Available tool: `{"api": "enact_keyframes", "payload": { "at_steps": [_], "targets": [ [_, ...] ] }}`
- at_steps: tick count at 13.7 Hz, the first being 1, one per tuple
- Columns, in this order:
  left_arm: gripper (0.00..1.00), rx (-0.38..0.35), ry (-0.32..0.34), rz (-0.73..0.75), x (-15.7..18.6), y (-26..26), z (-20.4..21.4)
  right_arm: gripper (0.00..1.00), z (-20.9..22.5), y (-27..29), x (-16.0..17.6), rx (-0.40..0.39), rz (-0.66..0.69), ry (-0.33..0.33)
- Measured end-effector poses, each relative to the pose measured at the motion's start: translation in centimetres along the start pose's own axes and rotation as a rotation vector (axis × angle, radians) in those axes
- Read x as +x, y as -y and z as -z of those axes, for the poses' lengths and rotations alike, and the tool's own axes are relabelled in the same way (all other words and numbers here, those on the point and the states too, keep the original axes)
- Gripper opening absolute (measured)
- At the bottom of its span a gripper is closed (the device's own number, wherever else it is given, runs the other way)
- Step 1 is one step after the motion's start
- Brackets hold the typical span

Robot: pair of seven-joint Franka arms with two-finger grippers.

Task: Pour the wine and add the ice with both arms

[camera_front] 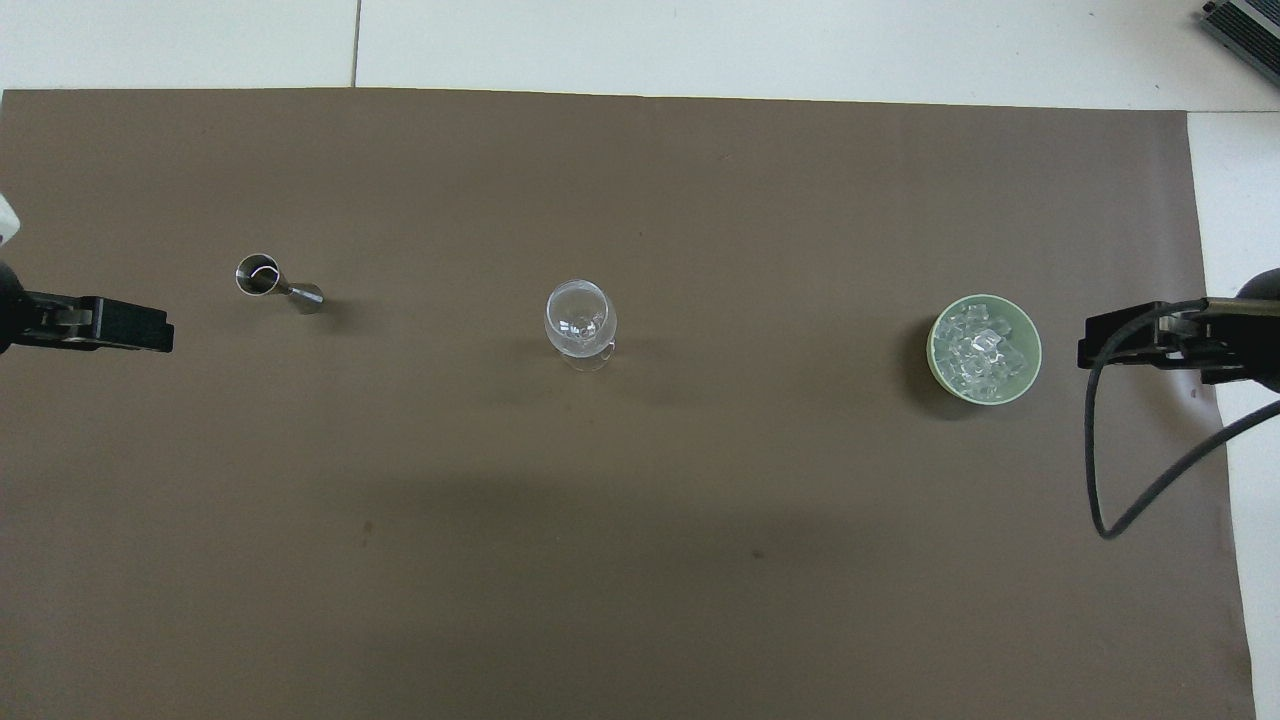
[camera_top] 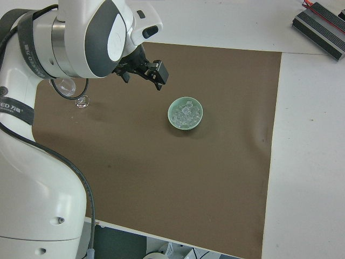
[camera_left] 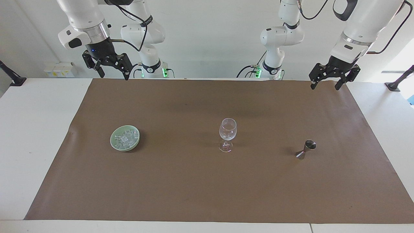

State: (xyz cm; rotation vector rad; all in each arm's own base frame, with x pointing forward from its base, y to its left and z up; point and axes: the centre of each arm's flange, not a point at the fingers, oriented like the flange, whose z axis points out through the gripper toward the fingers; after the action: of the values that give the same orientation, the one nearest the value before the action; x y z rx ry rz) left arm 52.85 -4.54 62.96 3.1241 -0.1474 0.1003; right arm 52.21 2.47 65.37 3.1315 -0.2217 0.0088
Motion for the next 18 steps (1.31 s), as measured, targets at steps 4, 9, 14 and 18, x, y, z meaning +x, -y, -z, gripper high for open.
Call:
{"api": "enact_keyframes", "payload": {
  "at_steps": [4,9,14,18],
  "targets": [
    [1.00,0.000,0.002,-0.001,-0.05,-0.05,0.01,1.00,0.00,0.00,0.00,0.000,0.000,0.000],
    [1.00,0.000,0.028,-0.001,-0.40,-0.11,-0.30,1.00,0.00,0.00,0.00,0.000,0.000,0.000],
    [1.00,0.000,0.041,0.003,-0.65,-0.03,-0.33,1.00,0.00,0.00,0.00,0.000,0.000,0.000],
    [1.00,0.001,0.041,0.052,-0.69,0.46,-0.32,1.00,0.00,0.00,0.00,0.000,0.000,0.000]
  ]
}}
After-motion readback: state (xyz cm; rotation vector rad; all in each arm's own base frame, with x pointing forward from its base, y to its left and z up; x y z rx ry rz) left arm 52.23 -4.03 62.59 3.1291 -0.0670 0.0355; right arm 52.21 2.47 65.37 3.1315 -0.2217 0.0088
